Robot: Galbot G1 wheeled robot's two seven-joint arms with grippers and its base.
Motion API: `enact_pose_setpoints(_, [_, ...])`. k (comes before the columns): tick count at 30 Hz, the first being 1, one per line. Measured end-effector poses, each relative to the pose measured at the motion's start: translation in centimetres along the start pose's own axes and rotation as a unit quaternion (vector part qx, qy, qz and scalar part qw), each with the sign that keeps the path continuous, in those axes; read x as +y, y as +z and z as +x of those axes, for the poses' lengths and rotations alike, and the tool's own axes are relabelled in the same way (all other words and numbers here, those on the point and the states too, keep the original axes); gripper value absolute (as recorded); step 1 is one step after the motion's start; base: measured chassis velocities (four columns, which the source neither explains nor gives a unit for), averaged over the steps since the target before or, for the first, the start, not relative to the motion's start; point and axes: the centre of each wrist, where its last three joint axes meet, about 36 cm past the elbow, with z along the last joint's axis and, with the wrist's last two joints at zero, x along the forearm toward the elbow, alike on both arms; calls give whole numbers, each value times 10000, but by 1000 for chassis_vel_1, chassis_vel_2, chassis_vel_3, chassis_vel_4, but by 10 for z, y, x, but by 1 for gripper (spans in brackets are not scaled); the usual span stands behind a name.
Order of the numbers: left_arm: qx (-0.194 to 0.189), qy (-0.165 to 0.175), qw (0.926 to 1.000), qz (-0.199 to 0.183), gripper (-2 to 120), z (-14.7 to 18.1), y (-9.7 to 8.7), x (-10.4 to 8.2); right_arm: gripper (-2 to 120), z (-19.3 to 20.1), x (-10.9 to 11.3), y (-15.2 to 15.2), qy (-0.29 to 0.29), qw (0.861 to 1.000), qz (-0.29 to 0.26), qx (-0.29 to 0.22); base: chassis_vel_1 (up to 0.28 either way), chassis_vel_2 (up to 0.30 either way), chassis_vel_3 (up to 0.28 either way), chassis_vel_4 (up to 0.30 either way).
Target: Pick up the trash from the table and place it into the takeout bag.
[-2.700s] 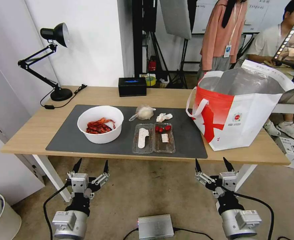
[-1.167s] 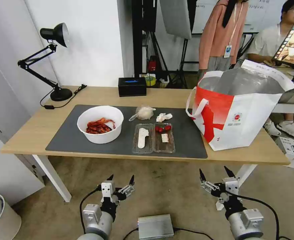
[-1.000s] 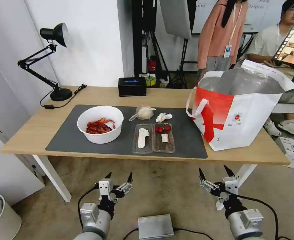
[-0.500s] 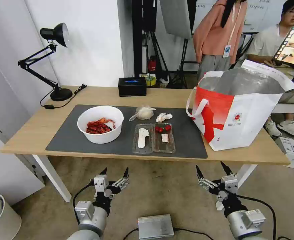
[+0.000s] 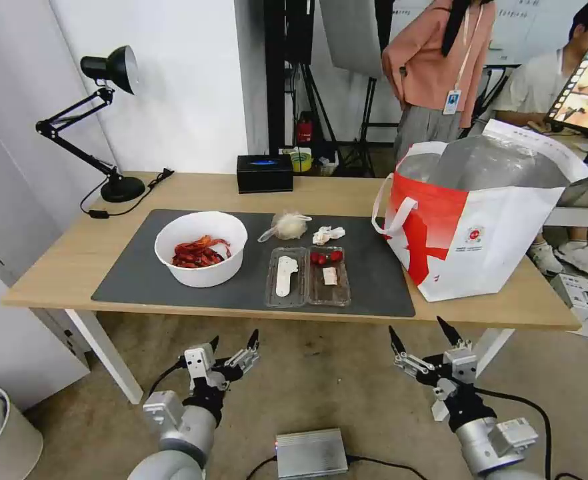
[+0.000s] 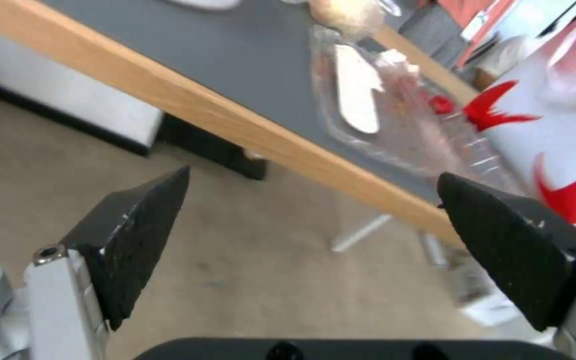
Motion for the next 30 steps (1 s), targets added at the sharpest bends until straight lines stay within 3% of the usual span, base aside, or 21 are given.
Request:
enact_pose_setpoints(1, [0,0,10000,0,100,0,0,0,100,0,0,0,0,10000,0,0,0,0,0,0])
enact_pose_setpoints(4, [175,200,9978,600,100,-4,-8,-4,100,0,0,1,-5,10000,-4,-21,0,0,0,0])
enact_pose_setpoints(5, [175,200,9978,600,100,-4,-8,-4,100,0,0,1,-5,10000,-4,-21,0,0,0,0])
enact_pose_setpoints(7, [295,327,9934,1057,100,-7,-14,-6,100,0,1,2,-11,10000,-12,-26,0,0,0,0])
enact_pose_setpoints(8, [295,327,9934,1057,100,-7,-14,-6,100,0,1,2,-11,10000,-12,-26,0,0,0,0])
enact_pose_setpoints(10, [512,483,9832,1685,100,-10,-23,-10,100,-1,1,2,-23,10000,-12,-30,0,0,0,0])
enact_pose_setpoints(11, [512,483,9832,1685,100,-10,-23,-10,100,-1,1,2,-23,10000,-12,-30,0,0,0,0])
enact_pose_setpoints(14, [719,569,9714,2192,100,-14,-29,-17,100,-1,1,4,-32,10000,-16,-17,0,0,0,0])
enact_pose_setpoints(22, [862,594,9620,2521,100,-18,-33,-29,100,-1,4,8,-34,10000,-22,-19,0,0,0,0])
enact_pose_setpoints(25, [899,624,9542,2783,100,-30,-45,-38,100,-1,6,8,-52,10000,-3,-19,0,0,0,0])
enact_pose_setpoints(30, [951,614,9496,2922,100,-45,-54,-45,100,-2,6,9,-55,10000,4,-23,0,0,0,0])
